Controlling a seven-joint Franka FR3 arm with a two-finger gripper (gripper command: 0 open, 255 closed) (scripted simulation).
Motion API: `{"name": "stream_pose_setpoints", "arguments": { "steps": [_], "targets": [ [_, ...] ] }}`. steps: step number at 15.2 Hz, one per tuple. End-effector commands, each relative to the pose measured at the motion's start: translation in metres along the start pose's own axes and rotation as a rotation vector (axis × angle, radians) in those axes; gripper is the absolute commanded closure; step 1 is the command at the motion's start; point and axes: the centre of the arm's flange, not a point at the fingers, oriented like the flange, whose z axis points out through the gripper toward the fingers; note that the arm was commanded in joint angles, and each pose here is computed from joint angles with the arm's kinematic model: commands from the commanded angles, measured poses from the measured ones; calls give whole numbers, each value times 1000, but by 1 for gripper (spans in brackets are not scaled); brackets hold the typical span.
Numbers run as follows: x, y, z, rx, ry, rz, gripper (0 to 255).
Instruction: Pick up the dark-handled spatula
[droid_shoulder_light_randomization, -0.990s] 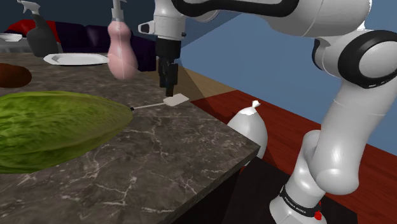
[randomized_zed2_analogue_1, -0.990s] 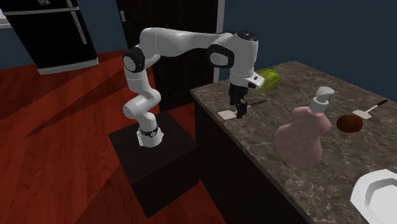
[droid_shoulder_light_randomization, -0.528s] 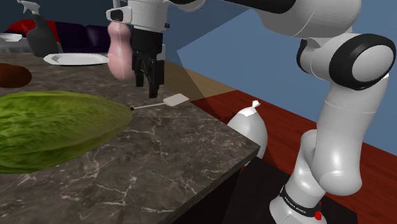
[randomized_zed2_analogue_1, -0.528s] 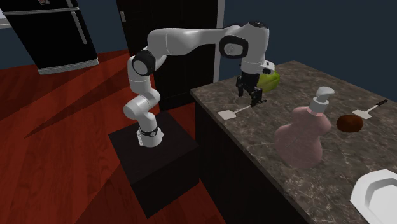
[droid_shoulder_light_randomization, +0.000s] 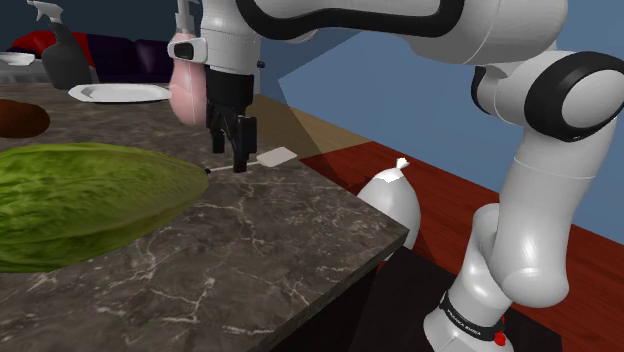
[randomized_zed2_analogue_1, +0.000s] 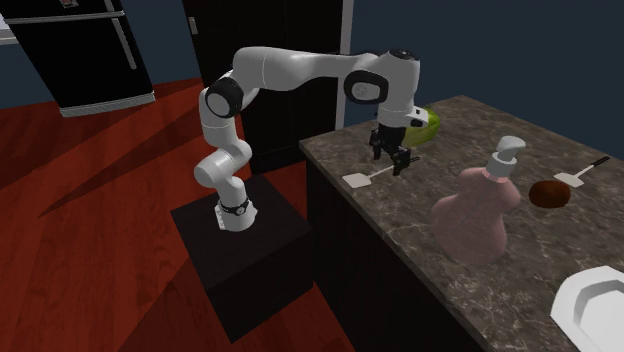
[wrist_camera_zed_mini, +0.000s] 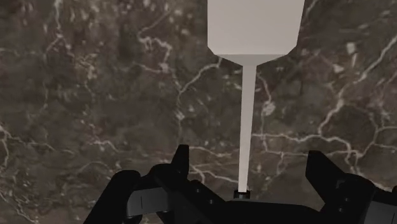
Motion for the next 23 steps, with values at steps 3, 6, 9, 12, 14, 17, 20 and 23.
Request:
{"name": "stream_pose_setpoints", "arguments": {
  "steps": [3,6,9,12,14,17,20,23],
  "targets": [
    [0,0,2,0,0,0,255],
    [0,0,2,0,0,0,255],
    [0,0,2,0,0,0,255],
    [1,0,-9,0,0,0,255],
    [2,0,-20,0,0,0,255],
    [3,0,-35,0,0,0,255],
    [4,0,-51,0,0,0,255],
    [5,0,-67,0,0,0,255]
  ]
}}
